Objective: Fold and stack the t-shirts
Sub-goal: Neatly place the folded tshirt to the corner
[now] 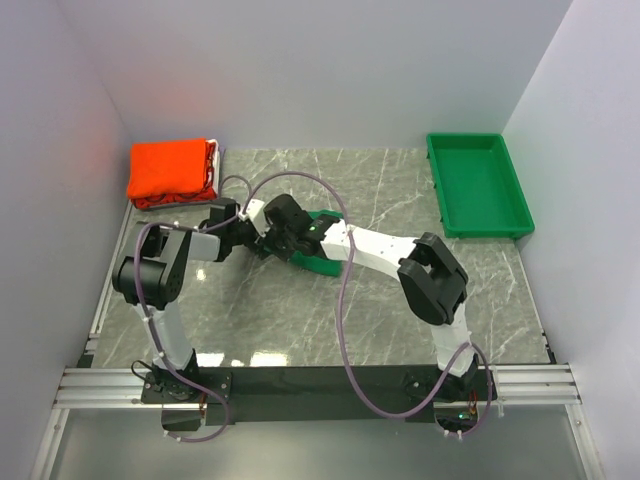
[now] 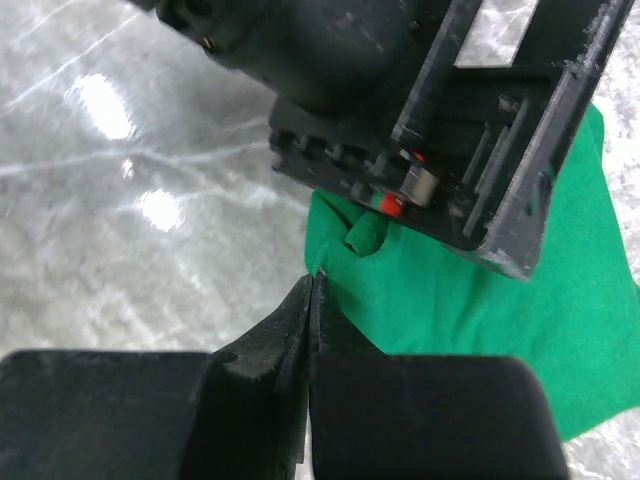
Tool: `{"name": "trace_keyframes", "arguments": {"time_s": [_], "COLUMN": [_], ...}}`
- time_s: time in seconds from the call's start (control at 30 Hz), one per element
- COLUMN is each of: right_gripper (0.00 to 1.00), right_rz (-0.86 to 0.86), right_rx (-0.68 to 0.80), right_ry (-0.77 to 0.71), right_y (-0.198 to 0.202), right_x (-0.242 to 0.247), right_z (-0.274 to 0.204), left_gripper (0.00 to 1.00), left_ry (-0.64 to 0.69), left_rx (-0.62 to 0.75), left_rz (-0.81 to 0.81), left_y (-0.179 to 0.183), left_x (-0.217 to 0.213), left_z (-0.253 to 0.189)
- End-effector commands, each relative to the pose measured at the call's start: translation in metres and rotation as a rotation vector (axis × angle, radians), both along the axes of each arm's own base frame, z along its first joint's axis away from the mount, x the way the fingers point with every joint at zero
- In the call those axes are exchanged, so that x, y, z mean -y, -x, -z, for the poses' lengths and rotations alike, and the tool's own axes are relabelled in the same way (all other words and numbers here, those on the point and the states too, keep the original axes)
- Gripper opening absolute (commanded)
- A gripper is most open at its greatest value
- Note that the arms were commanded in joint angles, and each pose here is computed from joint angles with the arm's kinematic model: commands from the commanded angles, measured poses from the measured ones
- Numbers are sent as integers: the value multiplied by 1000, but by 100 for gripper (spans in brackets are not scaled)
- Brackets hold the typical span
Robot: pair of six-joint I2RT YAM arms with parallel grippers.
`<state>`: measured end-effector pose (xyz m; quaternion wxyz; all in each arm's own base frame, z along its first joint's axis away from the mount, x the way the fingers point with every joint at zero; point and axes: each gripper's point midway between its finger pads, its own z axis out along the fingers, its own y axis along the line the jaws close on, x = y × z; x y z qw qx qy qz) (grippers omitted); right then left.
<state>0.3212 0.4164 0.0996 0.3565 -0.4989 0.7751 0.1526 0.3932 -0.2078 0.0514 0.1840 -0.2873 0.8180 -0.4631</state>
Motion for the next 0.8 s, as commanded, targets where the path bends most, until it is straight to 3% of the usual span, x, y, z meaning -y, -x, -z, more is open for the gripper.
{"name": "trace_keyframes", "arguments": {"time_s": [0.0,0.33,0.43,0.47,0.5,0.57,0.6,0.77], "right_gripper": [0,0,0,0,0,13,29,55], "right_rz": [76,144,153,153,149,158,165,242], "right_rx": [65,94,93,93,95,94,100,86], "right_ry": [-90,-139,-142,-142,-141,-117,-98,-67], "right_y": [-27,-43,-41,-41,-40,-40,-42,-53], "right_x": [-20,-29,-26,-25,-24,-19,-15,33], "right_z": [-25,-37,-40,-41,-42,-40,-40,-62], "left_gripper": [81,69,59,47,42,29,27,21], "left_ry": [-16,-90,-105,-109,-115,-137,-164,-305], "left_rx": [7,-31,-12,10,11,35,16,99], "left_rz": [-63,-84,-80,-73,-68,-52,-45,-31], "left_y": [-23,-34,-40,-44,-45,-52,-50,-72], "left_x": [3,4,1,2,2,2,0,-20], "left_z": [0,17,17,14,15,12,16,2]}}
